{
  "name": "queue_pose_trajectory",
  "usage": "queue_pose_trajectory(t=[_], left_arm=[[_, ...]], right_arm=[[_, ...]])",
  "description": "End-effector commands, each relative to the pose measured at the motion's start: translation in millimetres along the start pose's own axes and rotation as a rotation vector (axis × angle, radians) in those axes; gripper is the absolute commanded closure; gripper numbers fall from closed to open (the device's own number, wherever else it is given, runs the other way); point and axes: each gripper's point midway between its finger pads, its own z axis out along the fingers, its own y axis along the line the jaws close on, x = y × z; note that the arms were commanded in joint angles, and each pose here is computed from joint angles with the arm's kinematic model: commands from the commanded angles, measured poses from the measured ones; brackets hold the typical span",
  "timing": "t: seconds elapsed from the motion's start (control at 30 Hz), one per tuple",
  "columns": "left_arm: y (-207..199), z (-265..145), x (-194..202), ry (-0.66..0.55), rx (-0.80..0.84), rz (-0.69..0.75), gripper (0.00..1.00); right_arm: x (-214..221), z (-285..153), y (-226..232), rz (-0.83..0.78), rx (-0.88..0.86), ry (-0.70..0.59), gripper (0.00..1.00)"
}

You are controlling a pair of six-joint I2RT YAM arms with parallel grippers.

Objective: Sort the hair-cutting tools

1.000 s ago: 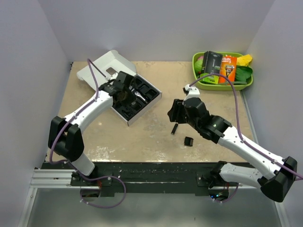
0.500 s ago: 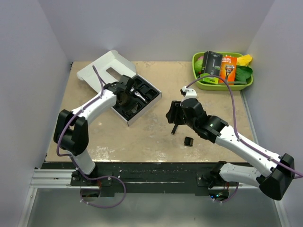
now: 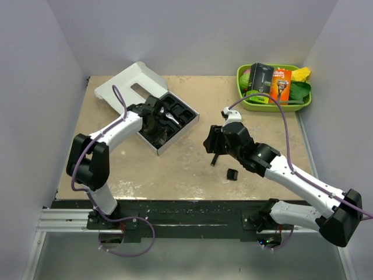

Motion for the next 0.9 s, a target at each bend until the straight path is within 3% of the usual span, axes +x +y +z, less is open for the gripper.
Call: queue_pose_trajectory(t=[0.0,0.87], left_arm=[[2.4,-3.1,-1.4,0.018,0.005,-0.04,0.83],[14.5,8.6,-4.4,0.055,-0.045,-0.059,0.76]], right_arm=[[-0.5,2.1,2.6,0.009,-0.014,-0.014,0.46],[10.6,8.9,0.5,0.016,-0.017,0.006,0.42]])
